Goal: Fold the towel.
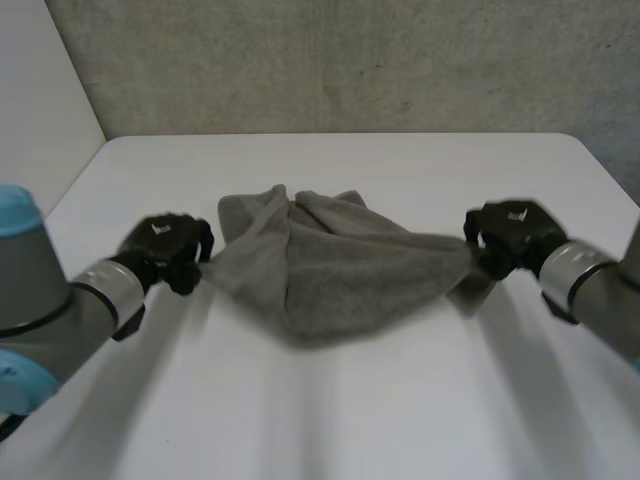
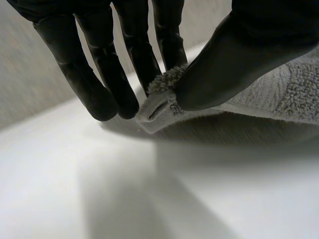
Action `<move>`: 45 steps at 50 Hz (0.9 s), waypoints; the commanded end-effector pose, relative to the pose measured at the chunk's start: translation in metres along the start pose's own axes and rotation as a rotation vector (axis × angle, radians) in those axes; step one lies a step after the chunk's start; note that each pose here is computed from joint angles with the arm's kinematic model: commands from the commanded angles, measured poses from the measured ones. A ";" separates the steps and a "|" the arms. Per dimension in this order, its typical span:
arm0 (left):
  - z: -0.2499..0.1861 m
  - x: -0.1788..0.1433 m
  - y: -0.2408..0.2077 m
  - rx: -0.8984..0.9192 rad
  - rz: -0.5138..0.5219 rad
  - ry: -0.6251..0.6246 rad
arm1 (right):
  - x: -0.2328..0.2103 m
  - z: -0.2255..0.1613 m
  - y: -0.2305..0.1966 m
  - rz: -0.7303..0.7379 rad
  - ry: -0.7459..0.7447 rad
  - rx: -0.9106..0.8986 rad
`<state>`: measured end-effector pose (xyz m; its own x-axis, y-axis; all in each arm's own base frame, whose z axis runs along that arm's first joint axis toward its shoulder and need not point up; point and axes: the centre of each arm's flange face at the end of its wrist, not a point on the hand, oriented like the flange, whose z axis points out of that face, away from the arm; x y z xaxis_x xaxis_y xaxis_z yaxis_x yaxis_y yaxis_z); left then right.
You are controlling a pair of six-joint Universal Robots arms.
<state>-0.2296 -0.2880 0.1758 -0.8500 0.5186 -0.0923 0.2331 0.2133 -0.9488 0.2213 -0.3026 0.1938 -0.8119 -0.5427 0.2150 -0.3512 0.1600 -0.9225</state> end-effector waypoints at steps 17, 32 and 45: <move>-0.094 -0.010 -0.161 0.469 -0.075 -0.063 | 0.021 -0.100 -0.188 -0.280 -0.055 0.131; 0.011 -0.030 -0.075 0.105 -0.173 -0.075 | -0.002 -0.002 -0.111 -0.508 -0.173 -0.106; -0.024 -0.047 -0.275 0.785 -0.176 -0.176 | 0.005 -0.057 -0.325 -0.557 0.488 1.014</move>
<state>-0.2455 -0.3639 0.3421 -0.9146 0.4027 0.0360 -0.0788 -0.0903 -0.9928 0.3067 -0.3427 0.4057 -0.6346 -0.1939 0.7481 -0.5645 -0.5449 -0.6201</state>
